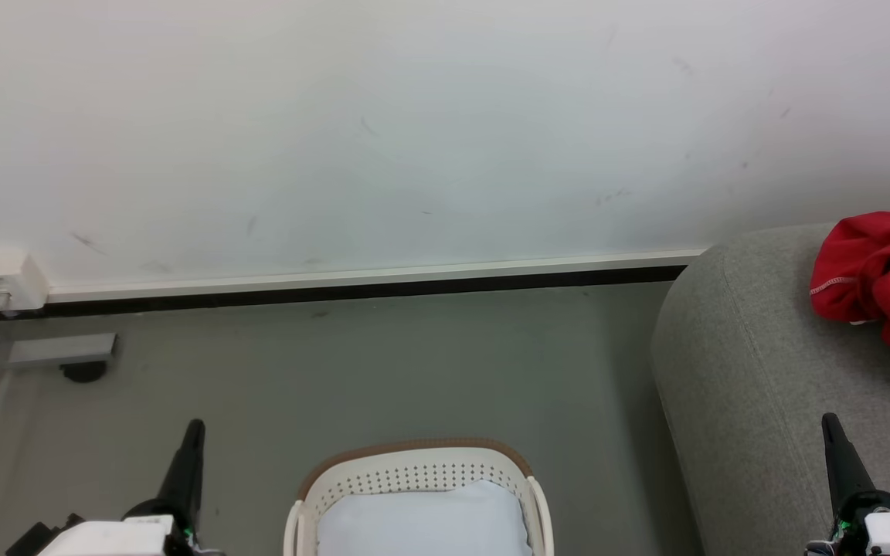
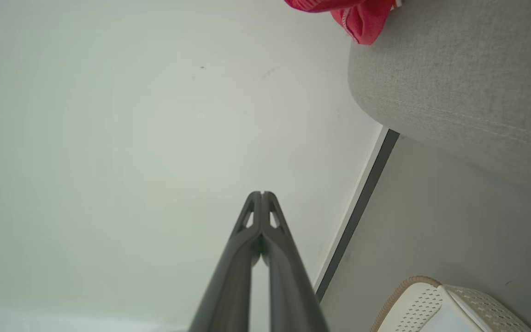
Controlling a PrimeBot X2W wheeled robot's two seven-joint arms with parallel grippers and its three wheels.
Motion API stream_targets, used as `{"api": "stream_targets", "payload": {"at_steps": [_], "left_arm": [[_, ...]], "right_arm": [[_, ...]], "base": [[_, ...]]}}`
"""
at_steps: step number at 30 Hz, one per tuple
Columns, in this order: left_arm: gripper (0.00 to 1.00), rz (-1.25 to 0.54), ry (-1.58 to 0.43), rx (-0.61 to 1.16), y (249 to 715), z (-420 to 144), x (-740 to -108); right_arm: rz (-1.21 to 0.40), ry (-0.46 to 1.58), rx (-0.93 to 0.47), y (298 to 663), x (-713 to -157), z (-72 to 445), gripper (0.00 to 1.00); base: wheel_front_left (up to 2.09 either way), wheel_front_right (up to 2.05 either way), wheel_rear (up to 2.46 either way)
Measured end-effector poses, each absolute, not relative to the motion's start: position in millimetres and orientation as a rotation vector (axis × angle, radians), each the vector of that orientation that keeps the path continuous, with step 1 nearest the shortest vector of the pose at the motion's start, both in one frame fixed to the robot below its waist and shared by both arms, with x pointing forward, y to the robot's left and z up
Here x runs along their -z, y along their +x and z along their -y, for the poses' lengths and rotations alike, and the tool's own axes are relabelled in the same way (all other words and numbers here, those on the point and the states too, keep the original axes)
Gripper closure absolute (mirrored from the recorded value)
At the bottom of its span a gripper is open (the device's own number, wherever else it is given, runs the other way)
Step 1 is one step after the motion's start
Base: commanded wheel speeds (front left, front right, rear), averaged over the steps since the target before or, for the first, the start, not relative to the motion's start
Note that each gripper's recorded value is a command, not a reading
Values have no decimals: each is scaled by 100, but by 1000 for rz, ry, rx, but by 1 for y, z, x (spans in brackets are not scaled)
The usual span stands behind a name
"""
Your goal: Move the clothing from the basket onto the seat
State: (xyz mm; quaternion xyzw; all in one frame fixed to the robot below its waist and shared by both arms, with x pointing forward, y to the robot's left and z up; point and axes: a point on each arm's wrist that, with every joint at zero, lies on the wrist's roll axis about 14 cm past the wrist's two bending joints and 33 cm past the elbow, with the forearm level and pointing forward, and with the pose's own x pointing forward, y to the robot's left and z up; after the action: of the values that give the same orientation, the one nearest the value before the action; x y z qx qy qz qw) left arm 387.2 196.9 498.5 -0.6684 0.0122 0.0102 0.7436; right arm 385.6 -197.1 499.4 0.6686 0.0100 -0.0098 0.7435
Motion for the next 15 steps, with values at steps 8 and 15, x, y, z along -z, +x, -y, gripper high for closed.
{"api": "stream_targets", "payload": {"at_steps": [8, 15], "left_arm": [[100, -19, -1515, -16, 387, -198, -501], [100, -12, -1559, -8, 388, -199, -503]], "right_arm": [[-17, 1518, 14, 387, -502, 198, 100], [-10, 1565, 10, 387, -503, 200, 100]], "base": [[0, 0, 0], [0, 0, 0]]}}
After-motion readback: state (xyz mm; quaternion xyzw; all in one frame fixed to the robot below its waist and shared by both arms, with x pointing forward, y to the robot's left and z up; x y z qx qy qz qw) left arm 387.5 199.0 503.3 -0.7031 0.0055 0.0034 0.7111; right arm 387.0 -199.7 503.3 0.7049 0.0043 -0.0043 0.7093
